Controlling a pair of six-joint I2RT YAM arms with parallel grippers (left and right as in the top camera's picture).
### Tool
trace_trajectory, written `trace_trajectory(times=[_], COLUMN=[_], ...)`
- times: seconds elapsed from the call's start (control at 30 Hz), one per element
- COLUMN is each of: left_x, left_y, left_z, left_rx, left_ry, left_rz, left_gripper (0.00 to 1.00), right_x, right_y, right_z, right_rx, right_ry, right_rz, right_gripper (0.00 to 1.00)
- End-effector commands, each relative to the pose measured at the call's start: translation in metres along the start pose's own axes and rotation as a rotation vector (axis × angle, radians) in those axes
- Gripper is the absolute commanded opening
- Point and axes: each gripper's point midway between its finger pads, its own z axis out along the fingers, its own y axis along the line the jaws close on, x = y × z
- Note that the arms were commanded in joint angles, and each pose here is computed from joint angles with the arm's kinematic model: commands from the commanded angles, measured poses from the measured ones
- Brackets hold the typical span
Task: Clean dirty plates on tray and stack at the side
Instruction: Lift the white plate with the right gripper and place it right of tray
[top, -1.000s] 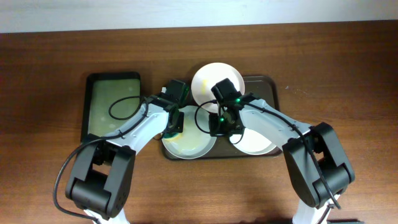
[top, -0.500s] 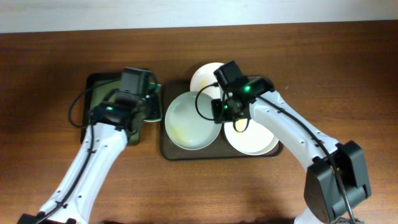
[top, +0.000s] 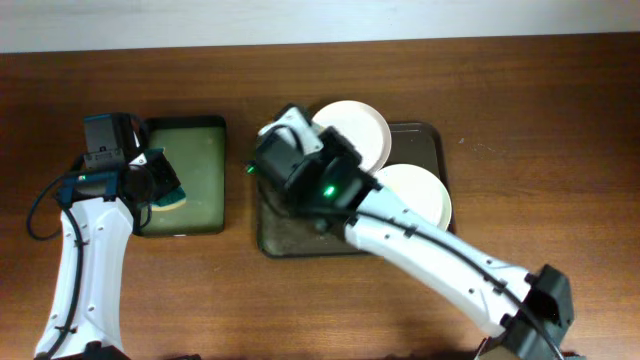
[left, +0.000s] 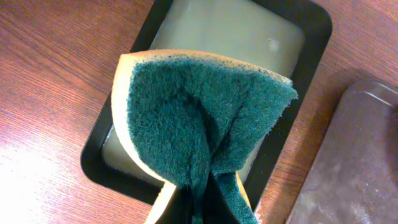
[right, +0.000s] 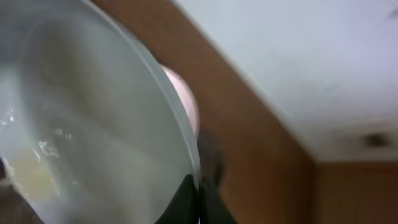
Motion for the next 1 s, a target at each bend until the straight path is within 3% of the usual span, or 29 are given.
trace_trajectory(times=[0.0,0.23,0.4,0.43,0.5,0.53,0.57,0.63,0.7,0.77,0.87,0.97], left_x=[0.002,0.003,0.003,0.003,0.003,0.003,0.004,0.005,0.005,0.005,0.004,0.004], left_y=[0.000,0.000,0.000,0.000,0.000,0.000,-0.002,-0.005,-0.005,-0.005,-0.006,-0.006], left_z=[0.003,0.003,0.003,0.003,0.003,0.003,0.003,0.003,0.003,0.003,0.003,0.003], left_rx=[0.006,0.006,0.006,0.006,0.006,0.007,0.017,0.037,0.037,0.037,0.038,0.038], left_ry=[0.013,0.014,0.013,0.014,0.014,0.016,0.021,0.028,0.027,0.027,0.022,0.022], left_rz=[-0.001,-0.001,-0.001,-0.001,-0.001,-0.001,-0.001,-0.001,-0.001,-0.001,-0.001,-0.001], left_gripper=[0.00,0.00,0.00,0.00,0.00,0.00,0.00,0.00,0.00,0.00,0.00,0.00], right_x=[-0.021,-0.036,-0.038,-0.038,-0.024,-0.010,0.006,0.031,0.032,0.027,0.024,0.058], right_y=[-0.034,-0.041,-0.047,-0.044,-0.006,0.030,0.045,0.003,-0.050,-0.076,-0.051,-0.026], right_z=[-0.035,-0.061,-0.065,-0.061,-0.027,0.003,0.019,0.033,0.021,0.003,0.006,0.040], right_rx=[0.227,0.363,0.400,0.368,0.063,-0.173,-0.287,-0.142,0.049,0.081,-0.087,-0.078], right_ry=[-0.066,-0.091,-0.105,-0.125,-0.105,-0.042,0.014,0.122,0.099,0.047,0.036,0.170], right_rz=[-0.157,-0.301,-0.226,-0.116,0.112,0.070,-0.012,0.067,0.193,0.259,0.280,0.214], right_gripper=[0.04,0.04,0.04,0.04,0.04,0.04,0.04,0.04,0.04,0.04,0.04,0.04])
